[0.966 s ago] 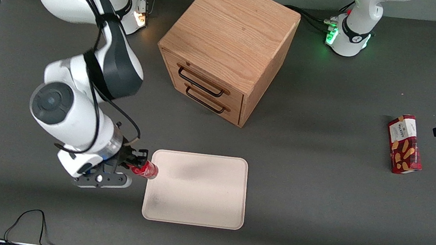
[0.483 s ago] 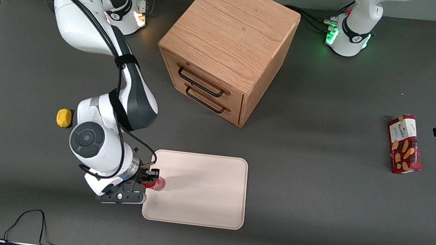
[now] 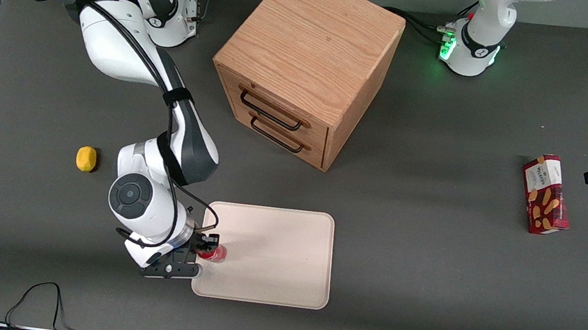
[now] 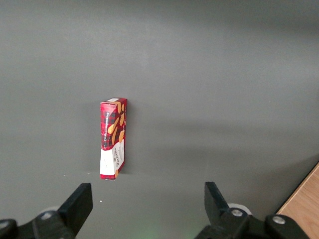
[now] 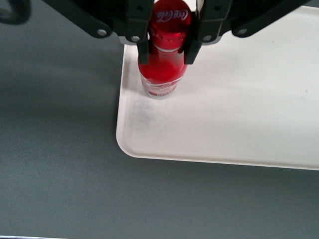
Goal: Place coke bottle on tray
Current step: 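Open the right gripper to release the bottle on the tray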
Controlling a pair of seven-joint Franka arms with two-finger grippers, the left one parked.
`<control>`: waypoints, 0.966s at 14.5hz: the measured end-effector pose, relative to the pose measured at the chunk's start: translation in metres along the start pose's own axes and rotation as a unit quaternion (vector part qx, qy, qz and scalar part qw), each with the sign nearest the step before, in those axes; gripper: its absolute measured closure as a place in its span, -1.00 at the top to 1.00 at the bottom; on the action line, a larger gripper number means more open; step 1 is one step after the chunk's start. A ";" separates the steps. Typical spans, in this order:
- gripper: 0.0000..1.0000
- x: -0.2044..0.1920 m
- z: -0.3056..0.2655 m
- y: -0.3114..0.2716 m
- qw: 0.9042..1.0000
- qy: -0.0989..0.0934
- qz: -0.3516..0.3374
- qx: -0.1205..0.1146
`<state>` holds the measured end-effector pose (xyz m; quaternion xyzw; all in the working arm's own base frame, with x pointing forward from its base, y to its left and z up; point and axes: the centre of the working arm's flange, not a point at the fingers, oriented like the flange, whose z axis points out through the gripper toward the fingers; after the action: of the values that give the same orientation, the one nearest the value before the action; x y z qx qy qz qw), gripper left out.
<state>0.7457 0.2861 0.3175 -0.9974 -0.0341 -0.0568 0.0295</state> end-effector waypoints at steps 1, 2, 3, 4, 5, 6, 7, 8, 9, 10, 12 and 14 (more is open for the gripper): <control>-0.34 0.000 0.000 0.000 1.000 0.000 0.000 0.000; -0.34 0.000 0.000 0.000 1.000 0.000 0.001 0.000; -0.22 0.000 0.000 0.000 1.000 0.002 0.007 0.000; -0.05 0.000 0.001 0.000 1.000 0.002 0.014 0.000; 0.14 0.000 0.002 0.000 1.000 0.002 0.022 0.000; 0.37 0.000 0.001 0.000 1.000 0.004 0.027 0.000; 0.55 0.001 -0.002 0.000 0.999 0.006 0.031 0.000; 0.73 0.001 -0.006 0.000 0.999 0.007 0.037 0.000; 0.96 0.001 -0.013 0.000 0.999 0.005 0.045 -0.001; 1.00 -0.001 -0.024 0.000 0.999 0.000 0.053 -0.002; 1.00 -0.007 -0.056 0.001 0.997 -0.019 0.070 -0.009; 1.00 -0.017 -0.105 0.002 0.996 -0.038 0.078 -0.016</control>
<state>0.7176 0.2763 0.4191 -0.9988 0.0434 -0.0173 0.0171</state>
